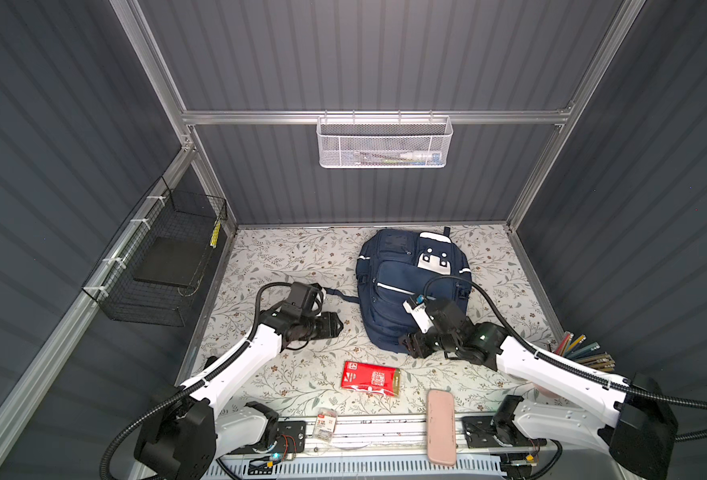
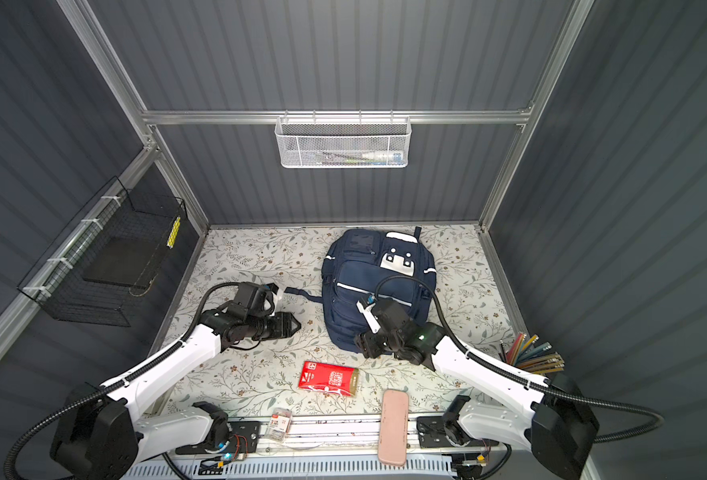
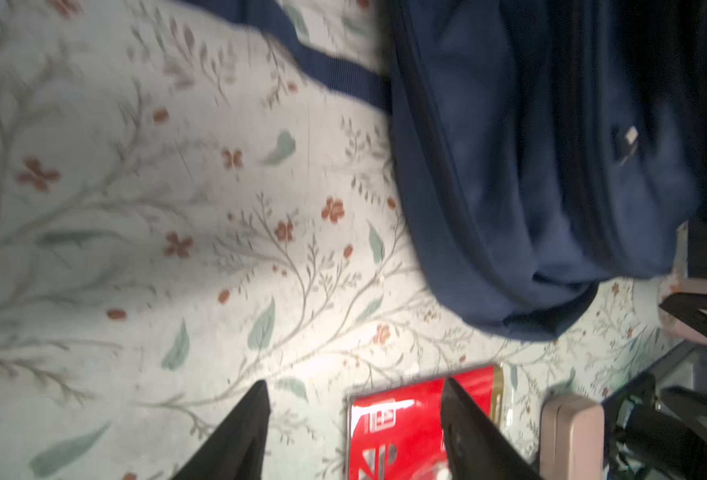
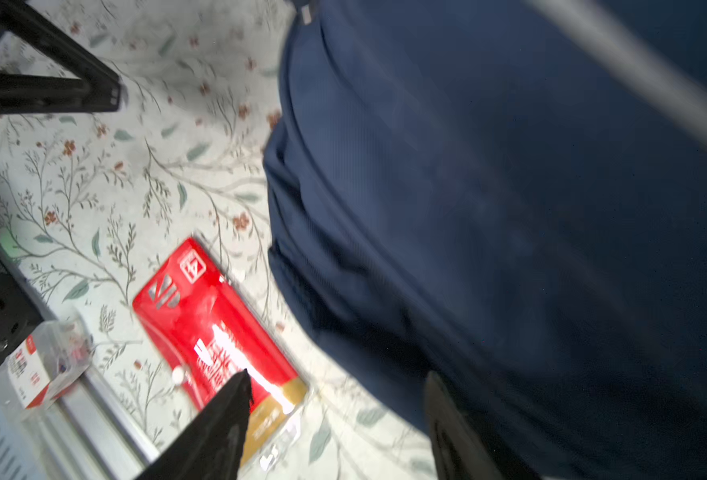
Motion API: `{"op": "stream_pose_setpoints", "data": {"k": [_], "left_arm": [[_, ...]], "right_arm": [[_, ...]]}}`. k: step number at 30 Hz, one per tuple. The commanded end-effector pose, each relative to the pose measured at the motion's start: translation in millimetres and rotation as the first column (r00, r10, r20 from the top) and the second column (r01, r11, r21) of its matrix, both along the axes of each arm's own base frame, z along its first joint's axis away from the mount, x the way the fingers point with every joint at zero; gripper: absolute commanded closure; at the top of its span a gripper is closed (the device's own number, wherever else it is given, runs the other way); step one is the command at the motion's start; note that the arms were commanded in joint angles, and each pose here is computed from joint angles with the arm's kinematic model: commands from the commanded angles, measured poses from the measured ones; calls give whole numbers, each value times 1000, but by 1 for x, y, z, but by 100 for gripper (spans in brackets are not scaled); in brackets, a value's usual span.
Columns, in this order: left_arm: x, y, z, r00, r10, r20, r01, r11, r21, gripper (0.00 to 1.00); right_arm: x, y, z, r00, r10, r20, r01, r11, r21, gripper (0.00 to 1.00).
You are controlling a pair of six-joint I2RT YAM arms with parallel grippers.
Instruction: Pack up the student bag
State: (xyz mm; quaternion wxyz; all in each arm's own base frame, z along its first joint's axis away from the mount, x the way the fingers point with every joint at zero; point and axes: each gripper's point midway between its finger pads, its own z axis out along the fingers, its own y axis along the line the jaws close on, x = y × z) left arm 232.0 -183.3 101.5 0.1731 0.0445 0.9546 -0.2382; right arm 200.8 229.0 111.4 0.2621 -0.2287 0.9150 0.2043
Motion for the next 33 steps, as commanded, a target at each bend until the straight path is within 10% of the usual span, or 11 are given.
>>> {"op": "stream_pose_setpoints", "data": {"k": [1, 12, 22, 33], "left_arm": [[-37, -3, -17, 994, 2, -108, 2, 999, 32, 34], [-51, 3, -43, 985, 103, -139, -101, 995, 15, 35], [-66, -3, -66, 969, 160, -185, -170, 985, -35, 56], [-73, -10, -84, 960, 168, -225, -181, 983, -37, 60]], "right_arm": [[-24, -9, -16, 957, -193, -217, 209, 977, 52, 34], [-64, -2, -72, 848, -305, -434, 377, 922, 89, 35], [-76, 13, -98, 783, -324, -531, 410, 911, 48, 49], [-66, 53, -99, 807, -238, -541, 383, 907, 172, 70]]}}
